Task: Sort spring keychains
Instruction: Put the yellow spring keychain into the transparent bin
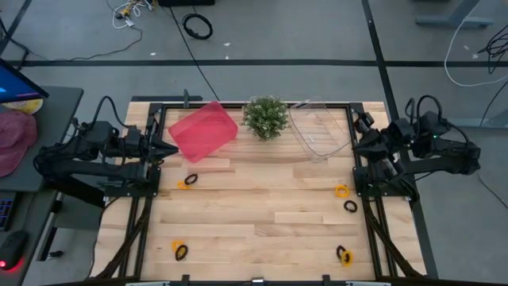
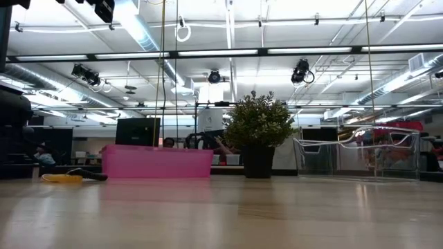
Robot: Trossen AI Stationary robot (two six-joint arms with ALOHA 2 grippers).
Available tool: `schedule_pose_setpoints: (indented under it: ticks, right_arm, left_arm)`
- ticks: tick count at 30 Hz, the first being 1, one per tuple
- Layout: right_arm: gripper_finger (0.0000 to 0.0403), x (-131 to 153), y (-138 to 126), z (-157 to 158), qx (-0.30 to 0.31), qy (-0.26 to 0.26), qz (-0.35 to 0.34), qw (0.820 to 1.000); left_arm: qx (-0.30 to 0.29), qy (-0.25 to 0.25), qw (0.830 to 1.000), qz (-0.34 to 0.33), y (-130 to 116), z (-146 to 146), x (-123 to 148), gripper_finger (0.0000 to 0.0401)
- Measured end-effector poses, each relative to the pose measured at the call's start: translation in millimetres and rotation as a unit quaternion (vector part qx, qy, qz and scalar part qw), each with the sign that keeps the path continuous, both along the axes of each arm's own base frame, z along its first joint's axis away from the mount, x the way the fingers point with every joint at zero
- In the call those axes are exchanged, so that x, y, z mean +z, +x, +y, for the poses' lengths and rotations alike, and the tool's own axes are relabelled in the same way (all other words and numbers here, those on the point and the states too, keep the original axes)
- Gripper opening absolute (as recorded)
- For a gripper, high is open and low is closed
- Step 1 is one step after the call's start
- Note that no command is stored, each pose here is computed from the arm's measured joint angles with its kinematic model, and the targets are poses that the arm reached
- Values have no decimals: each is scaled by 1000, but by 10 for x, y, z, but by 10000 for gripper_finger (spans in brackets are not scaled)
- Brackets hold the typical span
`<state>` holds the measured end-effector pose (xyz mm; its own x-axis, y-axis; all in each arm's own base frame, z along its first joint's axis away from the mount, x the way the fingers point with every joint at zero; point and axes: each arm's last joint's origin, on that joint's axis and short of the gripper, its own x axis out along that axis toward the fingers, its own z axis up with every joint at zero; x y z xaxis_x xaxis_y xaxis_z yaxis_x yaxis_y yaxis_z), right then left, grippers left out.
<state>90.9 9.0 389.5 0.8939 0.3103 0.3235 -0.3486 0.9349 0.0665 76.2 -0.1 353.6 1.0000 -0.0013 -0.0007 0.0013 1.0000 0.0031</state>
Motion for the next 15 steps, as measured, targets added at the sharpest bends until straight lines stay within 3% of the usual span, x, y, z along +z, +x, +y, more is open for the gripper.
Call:
schedule_pose_setpoints:
  ticks: [9, 15]
  right_arm:
    - [36, 184, 191, 24, 8, -4, 133, 991]
    - [36, 203, 406, 67, -26, 12, 203, 979]
  left_arm:
    - [0, 0, 1000, 0, 0, 0, -1, 30]
    - [0, 0, 1000, 0, 0, 0, 0, 30]
